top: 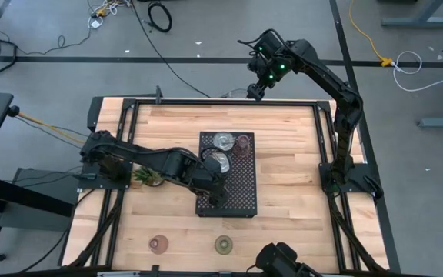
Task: Pick & Place candle stick holders
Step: Put the silver scented candle on the shelf aligned with the silver scented candle
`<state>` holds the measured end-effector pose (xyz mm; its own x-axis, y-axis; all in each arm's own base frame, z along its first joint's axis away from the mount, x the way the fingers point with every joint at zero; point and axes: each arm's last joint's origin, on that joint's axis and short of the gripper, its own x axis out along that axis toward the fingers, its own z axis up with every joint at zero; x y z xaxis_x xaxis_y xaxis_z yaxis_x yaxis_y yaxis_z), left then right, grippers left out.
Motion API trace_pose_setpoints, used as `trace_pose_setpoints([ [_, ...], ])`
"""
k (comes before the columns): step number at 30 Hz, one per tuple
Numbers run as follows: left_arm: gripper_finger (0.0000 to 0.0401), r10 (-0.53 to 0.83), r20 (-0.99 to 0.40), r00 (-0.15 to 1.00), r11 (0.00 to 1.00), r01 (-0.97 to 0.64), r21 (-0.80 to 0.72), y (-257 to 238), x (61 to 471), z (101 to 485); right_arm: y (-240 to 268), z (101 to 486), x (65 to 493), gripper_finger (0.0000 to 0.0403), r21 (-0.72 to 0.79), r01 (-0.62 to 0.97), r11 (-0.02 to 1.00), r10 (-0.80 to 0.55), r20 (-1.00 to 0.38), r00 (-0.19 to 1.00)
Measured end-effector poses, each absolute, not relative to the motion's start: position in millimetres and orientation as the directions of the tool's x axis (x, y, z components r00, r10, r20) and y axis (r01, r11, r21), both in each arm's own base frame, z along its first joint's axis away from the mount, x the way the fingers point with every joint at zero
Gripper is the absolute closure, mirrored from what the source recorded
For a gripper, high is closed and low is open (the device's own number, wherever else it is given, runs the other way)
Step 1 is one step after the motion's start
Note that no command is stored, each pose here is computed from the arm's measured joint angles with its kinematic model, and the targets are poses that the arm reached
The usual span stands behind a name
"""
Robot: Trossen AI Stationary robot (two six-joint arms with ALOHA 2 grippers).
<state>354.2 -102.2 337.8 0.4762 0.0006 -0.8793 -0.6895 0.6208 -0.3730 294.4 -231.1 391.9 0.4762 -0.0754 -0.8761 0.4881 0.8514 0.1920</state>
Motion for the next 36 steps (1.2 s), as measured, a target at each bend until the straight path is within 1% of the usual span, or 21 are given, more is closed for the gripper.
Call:
trace_pose_setpoints([
  [3, 0.0015, 0.006, -0.889, 0.459, 0.637, -0.687, -0.35, -102.4, 355.3, 334.3, -230.9, 391.9, 294.5, 0.0021, 0.193, 0.487, 0.852, -0.074, -0.876, 0.477],
  [5, 0.0023, 0.013, -0.899, 0.438, 0.643, -0.692, -0.328, -102.3, 355.9, 330.8, -230.9, 392.0, 294.6, 0.0021, 0.193, 0.487, 0.852, -0.074, -0.876, 0.477],
  [8, 0.004, 0.014, -0.899, 0.438, 0.646, -0.69, -0.326, -101.9, 358.0, 328.8, -231.0, 392.0, 294.6, 0.0021, 0.194, 0.487, 0.852, -0.074, -0.875, 0.478],
  [10, 0.004, 0.015, -0.899, 0.438, 0.643, -0.693, -0.327, -100.2, 358.4, 328.9, -231.0, 392.0, 294.6, 0.0021, 0.193, 0.486, 0.852, -0.074, -0.875, 0.478],
  [15, 0.0012, 0.017, -0.899, 0.437, 0.648, -0.69, -0.323, -97.4, 359.1, 328.9, -231.1, 392.1, 294.8, 0.0021, 0.193, 0.486, 0.852, -0.075, -0.874, 0.479],
  [21, 0.0029, 0.019, -0.9, 0.436, 0.653, -0.687, -0.319, -97.8, 359.8, 328.0, -231.1, 392.1, 294.8, 0.0021, 0.193, 0.486, 0.852, -0.075, -0.874, 0.479],
  [27, 0.0007, -0.005, -0.901, 0.433, 0.651, -0.683, -0.332, -98.5, 359.9, 327.9, -231.1, 392.0, 294.7, 0.0021, 0.193, 0.486, 0.852, -0.075, -0.874, 0.479],
  [32, 0.0015, -0.007, -0.901, 0.433, 0.676, -0.662, -0.323, -98.6, 360.1, 327.8, -231.1, 392.0, 294.7, 0.0021, 0.192, 0.484, 0.854, -0.075, -0.874, 0.479],
  [36, 0.0012, -0.007, -0.901, 0.433, 0.682, -0.657, -0.321, -98.6, 360.0, 327.8, -231.1, 392.0, 294.7, 0.0021, 0.192, 0.484, 0.854, -0.075, -0.874, 0.479],
])
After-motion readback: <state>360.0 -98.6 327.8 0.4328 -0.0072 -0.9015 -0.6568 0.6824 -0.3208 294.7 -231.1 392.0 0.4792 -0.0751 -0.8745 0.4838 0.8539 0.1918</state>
